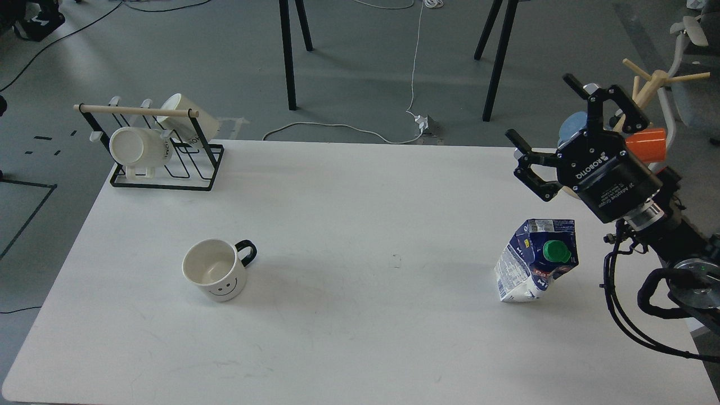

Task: Place cup and milk with both arms
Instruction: 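Move the left gripper down toward the white mug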

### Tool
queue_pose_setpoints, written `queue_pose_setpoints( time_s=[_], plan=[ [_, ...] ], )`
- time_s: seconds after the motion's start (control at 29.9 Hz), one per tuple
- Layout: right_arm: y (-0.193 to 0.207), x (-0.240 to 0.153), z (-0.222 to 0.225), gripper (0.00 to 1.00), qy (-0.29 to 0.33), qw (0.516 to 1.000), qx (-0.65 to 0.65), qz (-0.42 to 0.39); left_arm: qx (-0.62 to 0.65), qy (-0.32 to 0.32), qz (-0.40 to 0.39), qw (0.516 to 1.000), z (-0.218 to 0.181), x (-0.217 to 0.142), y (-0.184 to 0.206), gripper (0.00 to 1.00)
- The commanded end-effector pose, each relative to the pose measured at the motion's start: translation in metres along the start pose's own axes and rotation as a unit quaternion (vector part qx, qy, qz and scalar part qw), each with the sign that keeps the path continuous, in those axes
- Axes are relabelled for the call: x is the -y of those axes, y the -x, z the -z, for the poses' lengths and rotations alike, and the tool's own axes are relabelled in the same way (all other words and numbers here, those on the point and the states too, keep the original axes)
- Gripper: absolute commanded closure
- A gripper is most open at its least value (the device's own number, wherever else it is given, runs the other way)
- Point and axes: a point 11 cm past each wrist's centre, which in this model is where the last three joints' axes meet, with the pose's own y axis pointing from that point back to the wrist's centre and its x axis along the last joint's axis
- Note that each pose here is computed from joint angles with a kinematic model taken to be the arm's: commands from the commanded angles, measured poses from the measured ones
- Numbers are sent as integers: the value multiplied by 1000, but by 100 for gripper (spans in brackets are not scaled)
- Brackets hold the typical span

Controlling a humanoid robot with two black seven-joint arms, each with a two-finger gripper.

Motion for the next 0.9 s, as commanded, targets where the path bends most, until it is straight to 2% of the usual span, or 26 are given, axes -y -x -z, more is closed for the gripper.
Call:
queue_pose_setpoints(
  time_s=[0.0, 0.1, 0.27, 0.37, 0.43, 0.63, 0.87],
  plan=[
    [0, -1, -1, 1, 2, 1000, 2, 0, 60, -31, -7, 998, 6, -3, -5, 0],
    [0, -1, -2, 1, 3, 1000, 2, -1, 107, -47, -24, 993, 2, -13, -20, 0],
    [0, -4, -5, 1, 5, 1000, 5, -3, 185, -39, -45, 981, -13, -29, -42, 0],
    [0, -4, -6, 1, 6, 1000, 5, -3, 288, -2, -22, 957, -24, -33, -40, 0],
    [0, -5, -6, 1, 7, 1000, 5, -4, 368, 39, 28, 929, -28, -35, -28, 0],
    [-1, -5, -9, 1, 8, 1000, 5, -4, 465, -56, 125, 875, 23, -27, 0, 0],
    [-2, -7, -13, 1, 11, 1000, 7, -6, 506, -83, 207, 833, 44, -37, 30, 0]
  ],
)
